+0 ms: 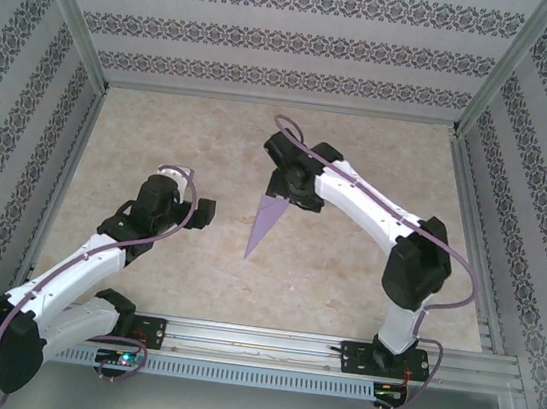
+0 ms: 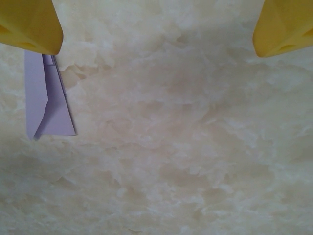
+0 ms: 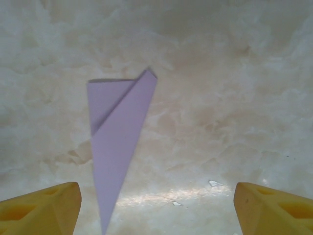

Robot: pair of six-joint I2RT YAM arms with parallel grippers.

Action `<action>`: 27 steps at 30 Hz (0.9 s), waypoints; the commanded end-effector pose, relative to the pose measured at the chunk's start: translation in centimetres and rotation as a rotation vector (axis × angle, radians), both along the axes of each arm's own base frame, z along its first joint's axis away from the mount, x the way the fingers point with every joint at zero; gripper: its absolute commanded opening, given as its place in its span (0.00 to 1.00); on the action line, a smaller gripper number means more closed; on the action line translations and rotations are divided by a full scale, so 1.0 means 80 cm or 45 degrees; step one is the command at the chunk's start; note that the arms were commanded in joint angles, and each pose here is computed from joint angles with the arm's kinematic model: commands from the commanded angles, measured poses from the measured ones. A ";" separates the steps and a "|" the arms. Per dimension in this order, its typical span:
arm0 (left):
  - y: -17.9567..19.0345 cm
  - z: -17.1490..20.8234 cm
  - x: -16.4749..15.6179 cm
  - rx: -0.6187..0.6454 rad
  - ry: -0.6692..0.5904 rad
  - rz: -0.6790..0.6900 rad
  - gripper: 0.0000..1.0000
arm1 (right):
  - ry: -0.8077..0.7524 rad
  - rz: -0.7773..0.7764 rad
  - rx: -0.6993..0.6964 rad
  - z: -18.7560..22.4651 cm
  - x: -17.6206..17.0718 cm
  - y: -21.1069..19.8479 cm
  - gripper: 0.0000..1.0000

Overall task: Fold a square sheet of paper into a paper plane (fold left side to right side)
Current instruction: Fold the wing for the fifth time at the center of the table.

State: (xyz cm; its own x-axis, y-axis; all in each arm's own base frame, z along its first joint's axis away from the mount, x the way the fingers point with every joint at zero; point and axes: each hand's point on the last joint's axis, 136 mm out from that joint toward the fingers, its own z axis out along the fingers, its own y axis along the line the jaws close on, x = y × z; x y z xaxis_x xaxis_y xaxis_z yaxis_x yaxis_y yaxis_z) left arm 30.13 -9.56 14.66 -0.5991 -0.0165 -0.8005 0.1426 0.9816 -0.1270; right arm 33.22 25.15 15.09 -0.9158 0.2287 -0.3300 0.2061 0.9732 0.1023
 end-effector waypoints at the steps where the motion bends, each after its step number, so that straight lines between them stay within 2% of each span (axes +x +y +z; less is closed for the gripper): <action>1: 0.014 -0.002 -0.003 0.007 -0.008 0.041 1.00 | 0.024 -0.060 -0.198 -0.010 -0.004 -0.007 0.80; 6: 0.019 -0.006 -0.009 0.002 0.007 0.054 1.00 | 0.037 0.016 -0.279 -0.029 0.009 0.027 0.78; 13: 0.022 -0.016 -0.013 -0.001 0.028 0.073 1.00 | 0.074 0.052 -0.283 -0.065 0.025 0.059 0.71; 27: 0.024 -0.025 -0.017 0.003 0.057 0.080 1.00 | 0.176 0.006 -0.260 -0.130 0.018 0.081 0.59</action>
